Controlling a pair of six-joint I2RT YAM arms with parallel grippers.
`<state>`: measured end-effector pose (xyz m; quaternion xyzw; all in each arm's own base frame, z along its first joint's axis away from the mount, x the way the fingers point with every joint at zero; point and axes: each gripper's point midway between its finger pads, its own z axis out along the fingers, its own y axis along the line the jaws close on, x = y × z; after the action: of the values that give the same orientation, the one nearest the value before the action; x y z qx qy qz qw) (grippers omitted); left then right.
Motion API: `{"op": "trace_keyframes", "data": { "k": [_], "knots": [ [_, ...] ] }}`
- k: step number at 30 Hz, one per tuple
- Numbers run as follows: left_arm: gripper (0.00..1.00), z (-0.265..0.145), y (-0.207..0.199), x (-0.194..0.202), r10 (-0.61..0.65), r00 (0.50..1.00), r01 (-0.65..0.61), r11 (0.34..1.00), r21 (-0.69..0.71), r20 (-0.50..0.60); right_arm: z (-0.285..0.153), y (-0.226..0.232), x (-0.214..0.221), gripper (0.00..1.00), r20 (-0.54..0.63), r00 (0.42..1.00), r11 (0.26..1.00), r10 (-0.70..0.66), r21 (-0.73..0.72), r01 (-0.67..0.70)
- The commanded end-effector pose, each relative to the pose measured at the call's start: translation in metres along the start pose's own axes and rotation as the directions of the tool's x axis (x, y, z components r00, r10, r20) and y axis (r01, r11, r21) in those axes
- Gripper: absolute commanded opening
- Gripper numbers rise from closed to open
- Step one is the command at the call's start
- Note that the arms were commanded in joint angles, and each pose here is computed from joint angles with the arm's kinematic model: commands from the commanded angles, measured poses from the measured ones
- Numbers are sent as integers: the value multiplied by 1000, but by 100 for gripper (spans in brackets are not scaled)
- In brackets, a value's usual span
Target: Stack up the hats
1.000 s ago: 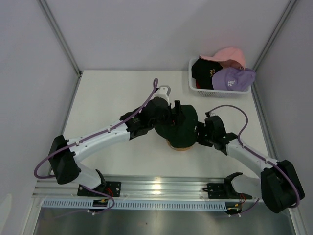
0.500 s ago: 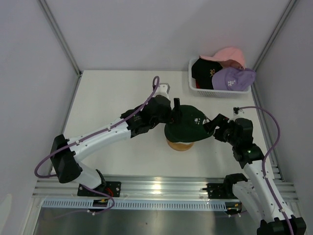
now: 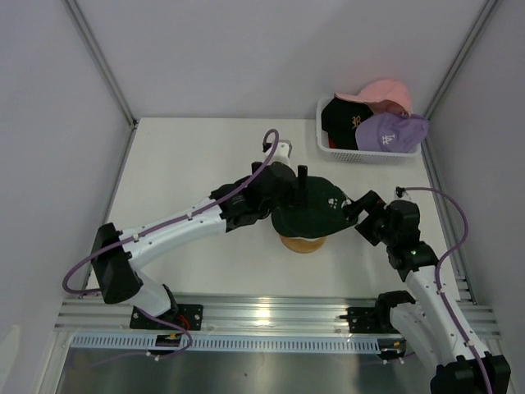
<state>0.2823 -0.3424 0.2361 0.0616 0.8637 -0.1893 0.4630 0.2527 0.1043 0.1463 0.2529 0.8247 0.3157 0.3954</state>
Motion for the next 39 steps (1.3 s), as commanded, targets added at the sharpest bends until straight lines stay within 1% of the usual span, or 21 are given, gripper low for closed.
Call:
{"op": "trace_keyframes", "data": {
  "k": [1, 3, 4, 8, 9, 10, 12, 14, 15, 18, 21, 22, 23, 24, 27, 29, 34, 36, 37, 38, 39],
  "knots": [
    [95, 1, 44, 52, 224, 957, -252, 956, -151, -182, -4, 21, -34, 99, 73, 997, 999, 25, 31, -27],
    [95, 1, 44, 48, 241, 955, -269, 950, -160, -170, -6, 25, -44, 99, 79, 997, 997, 19, 69, -24],
    [95, -1, 41, 44, 246, 955, -272, 949, -160, -164, -3, 21, -42, 99, 60, 998, 994, 26, 100, -31],
    [95, -1, 34, 39, 268, 953, -289, 945, -155, -142, 1, 26, -40, 99, 58, 995, 993, 79, 84, -84],
    [95, 0, 33, 40, 271, 952, -292, 944, -153, -143, 4, 26, -38, 100, 64, 990, 990, 122, 68, -127],
    [95, 1, 32, 40, 271, 952, -292, 944, -152, -144, 4, 29, -38, 100, 71, 989, 990, 129, 48, -132],
    [95, 3, 32, 43, 272, 950, -294, 944, -152, -151, 0, 32, -43, 99, 100, 989, 993, 110, 22, -113],
    [95, 4, 35, 45, 273, 949, -298, 941, -159, -160, -4, 31, -46, 98, 122, 990, 997, 71, 29, -75],
    [95, 4, 34, 44, 273, 949, -297, 941, -159, -156, -5, 24, -48, 97, 130, 991, 997, 30, 60, -38],
    [95, 4, 34, 43, 274, 950, -296, 942, -157, -149, -2, 15, -45, 87, 123, 992, 997, -21, 77, 12],
    [96, 4, 31, 41, 273, 951, -293, 945, -146, -143, 9, 9, -35, 70, 79, 996, 997, -47, 65, 41],
    [96, 3, 31, 41, 272, 952, -292, 945, -146, -142, 12, 7, -31, 59, 65, 997, 997, -46, 62, 42],
    [96, 3, 31, 40, 273, 952, -292, 945, -147, -141, 17, 2, -24, 54, 44, 998, 997, -44, 65, 41],
    [96, 3, 32, 41, 273, 951, -293, 945, -147, -142, 22, 2, -20, 52, 29, 999, 998, -42, 54, 40],
    [96, 2, 32, 40, 273, 951, -293, 945, -147, -142, 32, 2, -7, 50, -13, 999, 998, -53, 25, 53],
    [96, 2, 32, 41, 270, 952, -291, 945, -149, -144, 37, 2, 1, 46, -41, 996, 996, -84, 28, 85],
    [96, 2, 33, 42, 269, 951, -292, 944, -156, -152, 44, -3, 8, 37, -50, 989, 988, -138, 58, 141],
    [96, 0, 33, 39, 270, 951, -293, 943, -157, -150, 43, -13, 10, 38, -72, 985, 981, -157, 104, 164],
    [97, 0, 34, 38, 276, 949, -299, 941, -159, -150, 41, -11, 2, 40, -62, 983, 976, -175, 122, 181],
    [97, -1, 33, 36, 278, 949, -300, 941, -156, -145, 35, -20, 1, 43, -74, 979, 964, -188, 176, 198],
    [97, -1, 33, 35, 282, 949, -302, 940, -156, -143, 31, -22, -4, 46, -79, 972, 954, -223, 188, 234]
  ]
}}
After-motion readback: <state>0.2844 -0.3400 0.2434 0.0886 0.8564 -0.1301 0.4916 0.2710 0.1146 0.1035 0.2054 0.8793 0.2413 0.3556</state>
